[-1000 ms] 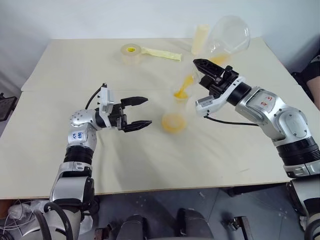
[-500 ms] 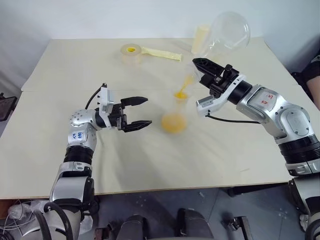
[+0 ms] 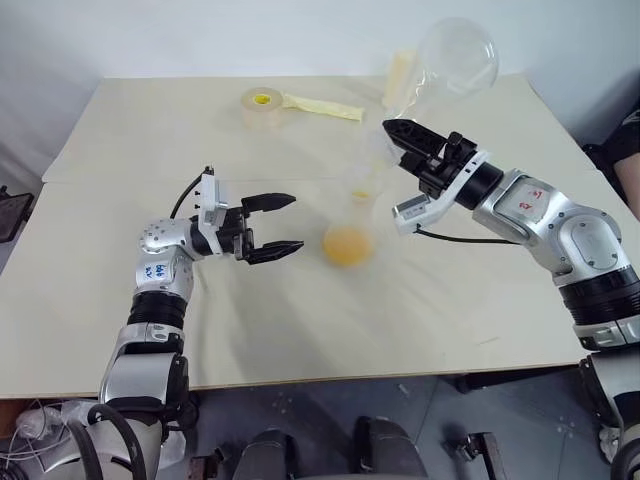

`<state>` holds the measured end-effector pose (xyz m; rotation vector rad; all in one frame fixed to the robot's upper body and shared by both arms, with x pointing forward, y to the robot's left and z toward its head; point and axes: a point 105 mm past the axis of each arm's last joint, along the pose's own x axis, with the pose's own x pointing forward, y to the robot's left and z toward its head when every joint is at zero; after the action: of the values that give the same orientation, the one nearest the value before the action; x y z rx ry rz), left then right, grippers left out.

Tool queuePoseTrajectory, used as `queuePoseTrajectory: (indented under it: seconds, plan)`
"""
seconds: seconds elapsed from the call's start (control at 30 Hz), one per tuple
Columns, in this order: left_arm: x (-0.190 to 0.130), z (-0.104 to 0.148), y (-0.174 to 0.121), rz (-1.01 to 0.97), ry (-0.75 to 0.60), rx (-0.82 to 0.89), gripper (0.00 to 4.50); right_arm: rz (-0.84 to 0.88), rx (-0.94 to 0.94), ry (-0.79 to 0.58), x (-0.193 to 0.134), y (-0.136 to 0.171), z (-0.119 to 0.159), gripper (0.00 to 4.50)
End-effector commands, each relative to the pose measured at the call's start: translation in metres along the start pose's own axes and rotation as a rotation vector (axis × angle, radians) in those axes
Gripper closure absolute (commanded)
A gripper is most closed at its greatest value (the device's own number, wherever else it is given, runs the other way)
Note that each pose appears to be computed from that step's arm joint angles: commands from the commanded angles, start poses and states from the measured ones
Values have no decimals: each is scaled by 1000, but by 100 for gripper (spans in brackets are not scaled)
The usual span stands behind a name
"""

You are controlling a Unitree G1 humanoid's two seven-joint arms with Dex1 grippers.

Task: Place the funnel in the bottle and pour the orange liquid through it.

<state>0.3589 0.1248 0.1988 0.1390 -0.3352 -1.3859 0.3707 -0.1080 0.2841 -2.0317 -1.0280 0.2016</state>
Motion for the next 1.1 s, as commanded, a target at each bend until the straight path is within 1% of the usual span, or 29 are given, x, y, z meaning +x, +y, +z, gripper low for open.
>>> queuePoseTrajectory:
  seconds: [0.03, 0.2, 0.33, 0.43, 0.57, 0.63, 0.77, 0.8, 0.83, 0.9, 0.93, 0.97, 1.03, 1.1]
  plan:
    - [2, 14, 4, -2, -26, 50, 0, -69, -47, 9, 0, -20, -10, 206]
    - [2, 14, 5, 0, -24, 52, 0, -80, -56, 4, 1, -21, -9, 206]
    - [1, 14, 6, 5, -23, 52, 0, -85, -25, 25, 1, -21, -11, 206]
    - [1, 12, 10, 37, -13, 51, 0, -98, 77, 60, -1, -18, -11, 206]
    - [0, 13, 13, 53, -7, 40, 0, -120, 349, 150, -6, -15, -16, 206]
    - [0, 13, 14, 61, 4, 32, 0, -155, 448, 192, -9, -18, -20, 206]
    - [-2, 9, 15, 67, 41, 13, 0, -259, 805, 364, -19, -17, -43, 206]
    - [-2, 10, 15, 67, 42, 7, 0, -316, 949, 466, -28, -14, -61, 206]
    - [-2, 11, 16, 67, 42, 3, 0, -352, 1055, 533, -35, -10, -71, 206]
    - [-2, 12, 17, 75, 41, -5, 0, -373, 1249, 631, -46, 4, -83, 206]
    - [-2, 12, 18, 83, 45, -15, 0, -395, 1392, 670, -55, 14, -89, 206]
    - [-2, 12, 19, 88, 48, -22, 0, -412, 1496, 690, -61, 21, -91, 206]
    - [-1, 12, 19, 96, 49, -51, 0, -473, 1609, 739, -79, 33, -100, 206]
    - [-1, 10, 21, 113, 61, -85, 0, -509, 1679, 782, -93, 43, -104, 206]
